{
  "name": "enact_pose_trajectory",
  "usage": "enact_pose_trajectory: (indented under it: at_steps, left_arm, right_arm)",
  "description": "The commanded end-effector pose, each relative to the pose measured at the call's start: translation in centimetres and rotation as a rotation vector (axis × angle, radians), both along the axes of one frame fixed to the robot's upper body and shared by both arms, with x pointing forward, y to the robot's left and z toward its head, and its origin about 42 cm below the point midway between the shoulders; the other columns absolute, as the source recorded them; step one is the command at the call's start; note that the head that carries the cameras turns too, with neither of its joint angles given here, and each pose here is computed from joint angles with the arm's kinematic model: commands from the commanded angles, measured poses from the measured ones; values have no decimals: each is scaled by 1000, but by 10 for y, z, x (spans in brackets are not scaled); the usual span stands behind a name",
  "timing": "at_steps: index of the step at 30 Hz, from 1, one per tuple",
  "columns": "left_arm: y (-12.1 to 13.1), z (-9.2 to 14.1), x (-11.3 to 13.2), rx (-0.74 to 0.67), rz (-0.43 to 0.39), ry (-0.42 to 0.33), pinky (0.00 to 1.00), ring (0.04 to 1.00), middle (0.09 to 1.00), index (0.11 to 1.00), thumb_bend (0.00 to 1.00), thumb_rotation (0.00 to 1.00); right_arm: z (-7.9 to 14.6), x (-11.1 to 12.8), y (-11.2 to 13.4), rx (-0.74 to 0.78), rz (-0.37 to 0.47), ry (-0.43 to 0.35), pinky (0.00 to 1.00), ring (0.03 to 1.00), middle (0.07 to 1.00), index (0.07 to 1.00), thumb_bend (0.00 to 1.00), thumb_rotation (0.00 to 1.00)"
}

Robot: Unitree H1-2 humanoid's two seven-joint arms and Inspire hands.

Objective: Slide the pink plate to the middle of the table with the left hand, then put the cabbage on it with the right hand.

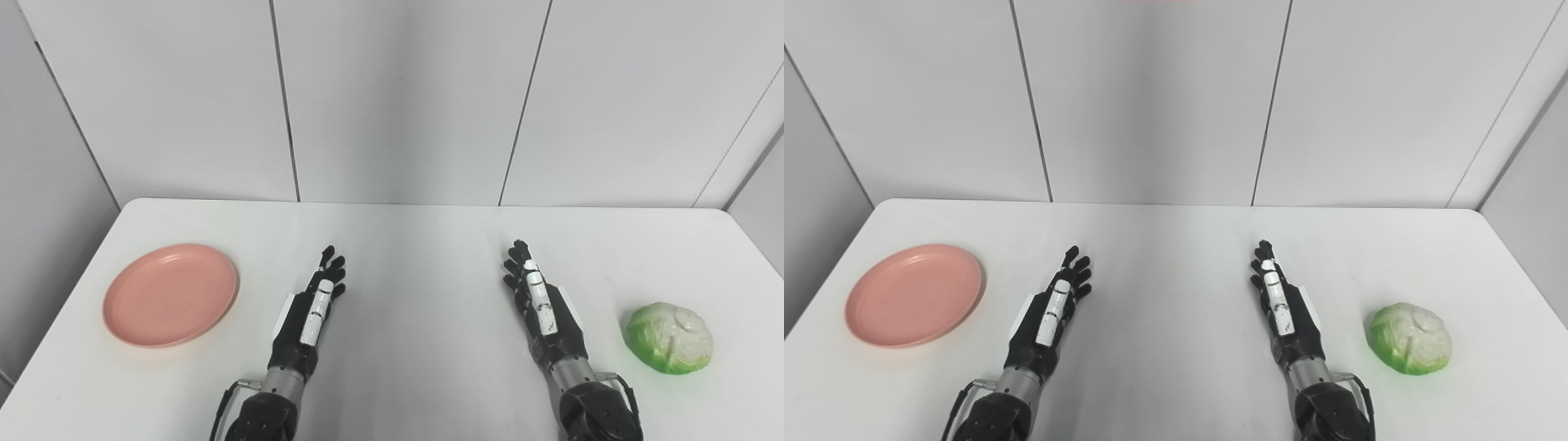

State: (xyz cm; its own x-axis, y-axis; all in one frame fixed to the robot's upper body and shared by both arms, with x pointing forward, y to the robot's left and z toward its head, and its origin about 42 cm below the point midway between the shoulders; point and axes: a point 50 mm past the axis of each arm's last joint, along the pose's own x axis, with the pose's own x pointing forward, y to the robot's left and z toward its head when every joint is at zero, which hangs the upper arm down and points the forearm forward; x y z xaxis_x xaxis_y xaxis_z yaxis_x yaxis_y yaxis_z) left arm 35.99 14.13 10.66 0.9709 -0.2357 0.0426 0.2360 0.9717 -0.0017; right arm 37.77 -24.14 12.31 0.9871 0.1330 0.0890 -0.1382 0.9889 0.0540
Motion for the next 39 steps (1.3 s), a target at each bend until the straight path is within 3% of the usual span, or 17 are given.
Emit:
enact_pose_trajectory:
  at_steps: [1, 9, 23, 39]
  left_arm:
    - [1, -14, -2, 34, -12, 91, 984, 972, 971, 979, 521, 1000]
    - [-4, -18, 0, 29, -10, 95, 968, 968, 960, 965, 516, 1000]
    - [-33, -33, 12, 14, -26, 129, 999, 984, 992, 990, 632, 1000]
    - [-33, -27, 15, 12, -35, 100, 1000, 979, 987, 994, 642, 1000]
  right_arm:
    - [1, 2, 4, -11, 28, 0, 997, 985, 998, 1000, 175, 1000]
    - [1, 3, -2, -15, 29, 4, 996, 989, 997, 1000, 170, 1000]
    - [3, 5, -20, 42, 21, 13, 1000, 1000, 1000, 1000, 147, 1000]
    - [10, 3, -22, 16, 49, -3, 1000, 1000, 1000, 1000, 114, 1000]
